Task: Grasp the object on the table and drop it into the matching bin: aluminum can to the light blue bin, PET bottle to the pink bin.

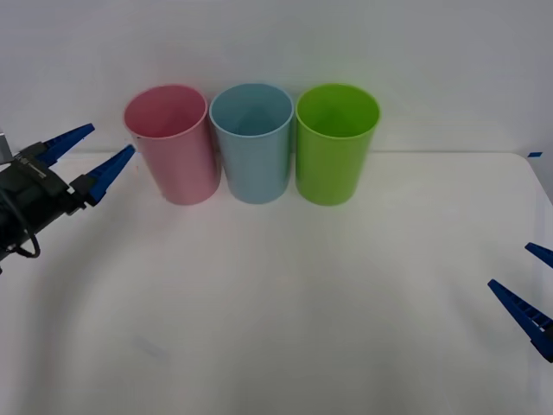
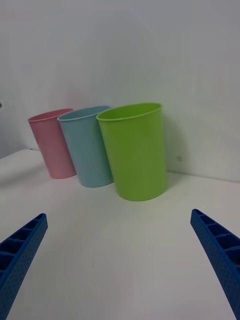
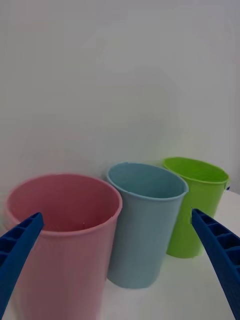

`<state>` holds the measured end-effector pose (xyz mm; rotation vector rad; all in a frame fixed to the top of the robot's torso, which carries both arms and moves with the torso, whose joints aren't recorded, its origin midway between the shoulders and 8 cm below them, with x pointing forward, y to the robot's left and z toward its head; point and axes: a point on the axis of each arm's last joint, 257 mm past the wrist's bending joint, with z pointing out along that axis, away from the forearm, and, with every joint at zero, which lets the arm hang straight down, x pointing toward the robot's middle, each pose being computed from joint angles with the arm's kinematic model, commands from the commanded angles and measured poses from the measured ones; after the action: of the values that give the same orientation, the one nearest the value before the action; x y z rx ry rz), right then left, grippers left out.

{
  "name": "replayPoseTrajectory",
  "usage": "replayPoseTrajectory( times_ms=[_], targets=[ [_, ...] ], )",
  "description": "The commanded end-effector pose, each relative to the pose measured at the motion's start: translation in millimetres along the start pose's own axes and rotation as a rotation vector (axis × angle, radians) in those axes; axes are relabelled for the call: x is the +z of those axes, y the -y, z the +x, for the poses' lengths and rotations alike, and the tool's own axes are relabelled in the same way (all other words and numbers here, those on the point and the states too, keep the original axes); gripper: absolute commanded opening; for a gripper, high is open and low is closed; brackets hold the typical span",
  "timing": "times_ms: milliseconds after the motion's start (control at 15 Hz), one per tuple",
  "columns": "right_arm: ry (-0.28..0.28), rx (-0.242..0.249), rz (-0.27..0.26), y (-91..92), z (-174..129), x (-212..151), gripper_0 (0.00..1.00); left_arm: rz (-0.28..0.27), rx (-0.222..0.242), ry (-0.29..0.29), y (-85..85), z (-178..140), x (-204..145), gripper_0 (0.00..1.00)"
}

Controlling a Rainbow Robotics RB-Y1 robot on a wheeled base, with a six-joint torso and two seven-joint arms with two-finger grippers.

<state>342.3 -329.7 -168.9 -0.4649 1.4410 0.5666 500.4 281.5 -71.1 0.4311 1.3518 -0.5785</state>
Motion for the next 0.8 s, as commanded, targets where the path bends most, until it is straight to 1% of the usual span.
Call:
replayPoseTrajectory(
  times_ms=[67, 200, 333, 400, 667, 800],
  targets=[
    [0.000, 0.000, 0.000, 0.0, 0.0, 0.0, 1.00, -0.003, 0.017, -0.029, -4.1, 9.8, -33.4, 1.00],
    [0.000, 0.000, 0.000, 0.0, 0.0, 0.0, 1.00, -0.002, 0.042, -0.042, -3.3, 17.4, -53.0, 1.00],
    [0.000, 0.000, 0.000, 0.0, 0.0, 0.0, 1.00, -0.007, 0.090, -0.062, -3.2, 26.0, -73.8, 1.00],
    [0.000, 0.000, 0.000, 0.0, 0.0, 0.0, 1.00, -0.007, 0.099, -0.077, -3.0, 31.0, -84.6, 1.00],
    [0.000, 0.000, 0.000, 0.0, 0.0, 0.0, 1.00, 0.032, 0.106, -0.110, 7.2, 34.3, -123.1, 1.00],
    [0.000, 0.000, 0.000, 0.0, 0.0, 0.0, 1.00, 0.028, 0.102, -0.122, 5.3, 31.3, -141.0, 1.00]
  ],
)
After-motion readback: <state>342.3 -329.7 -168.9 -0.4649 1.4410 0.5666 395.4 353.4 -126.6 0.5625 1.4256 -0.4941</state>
